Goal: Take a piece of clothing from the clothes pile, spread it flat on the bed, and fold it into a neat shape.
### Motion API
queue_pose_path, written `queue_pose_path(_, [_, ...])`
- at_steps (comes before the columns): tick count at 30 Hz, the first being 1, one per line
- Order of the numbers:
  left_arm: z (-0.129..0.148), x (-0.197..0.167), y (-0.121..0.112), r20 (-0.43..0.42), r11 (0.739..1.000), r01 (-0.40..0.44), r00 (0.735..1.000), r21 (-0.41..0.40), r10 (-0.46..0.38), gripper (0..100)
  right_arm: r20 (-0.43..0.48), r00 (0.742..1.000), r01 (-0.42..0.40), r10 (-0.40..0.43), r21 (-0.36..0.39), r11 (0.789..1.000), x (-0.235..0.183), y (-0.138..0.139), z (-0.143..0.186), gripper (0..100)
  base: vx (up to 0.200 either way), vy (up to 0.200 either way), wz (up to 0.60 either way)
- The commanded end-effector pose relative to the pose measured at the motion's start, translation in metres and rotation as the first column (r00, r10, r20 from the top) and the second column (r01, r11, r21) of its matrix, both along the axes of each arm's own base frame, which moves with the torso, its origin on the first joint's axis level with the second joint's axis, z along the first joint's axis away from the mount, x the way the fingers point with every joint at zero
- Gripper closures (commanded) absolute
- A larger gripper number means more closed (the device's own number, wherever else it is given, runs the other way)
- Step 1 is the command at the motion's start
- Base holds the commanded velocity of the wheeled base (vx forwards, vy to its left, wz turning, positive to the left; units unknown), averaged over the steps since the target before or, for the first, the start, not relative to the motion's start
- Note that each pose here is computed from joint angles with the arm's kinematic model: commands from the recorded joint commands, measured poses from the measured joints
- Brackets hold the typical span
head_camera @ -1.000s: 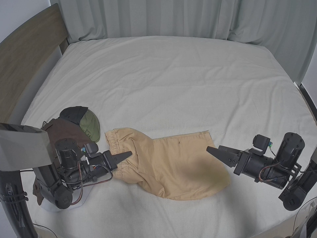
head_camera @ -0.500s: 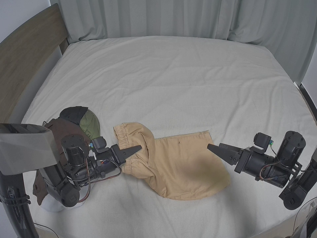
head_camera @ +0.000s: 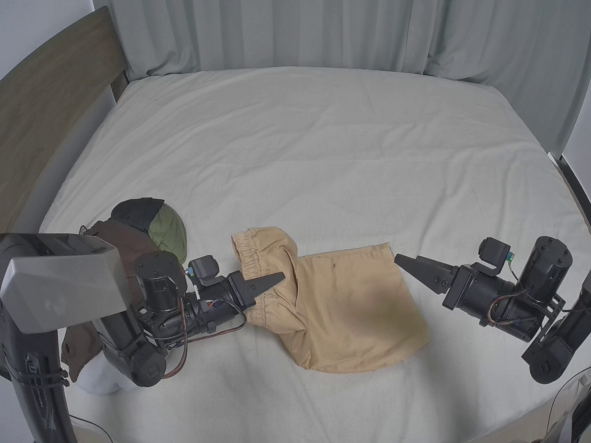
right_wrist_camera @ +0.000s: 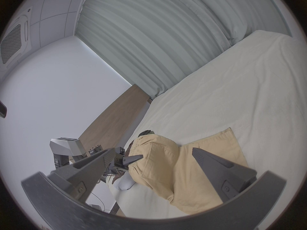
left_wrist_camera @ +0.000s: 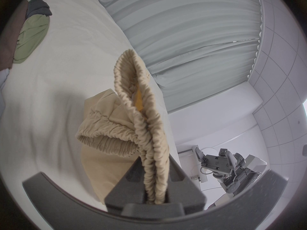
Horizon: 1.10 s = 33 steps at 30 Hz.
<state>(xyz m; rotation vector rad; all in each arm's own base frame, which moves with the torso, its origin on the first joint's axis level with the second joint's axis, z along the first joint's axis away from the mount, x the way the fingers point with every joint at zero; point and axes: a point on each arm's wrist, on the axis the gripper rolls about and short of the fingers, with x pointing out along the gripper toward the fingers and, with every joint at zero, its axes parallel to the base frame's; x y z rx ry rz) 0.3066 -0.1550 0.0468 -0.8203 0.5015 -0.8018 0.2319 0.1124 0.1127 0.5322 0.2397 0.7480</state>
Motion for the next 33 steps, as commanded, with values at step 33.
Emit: queue_pose_path(33, [-0.011, 0.014, -0.06, -0.028, 0.989, 0.101, 0.994, -0.11, -0.104, 100, 0.028, 0.999, 0.039, -0.039, 0.02, 0.999, 0.012, -0.012, 0.006, 0, 0.0, 0.0, 0.0])
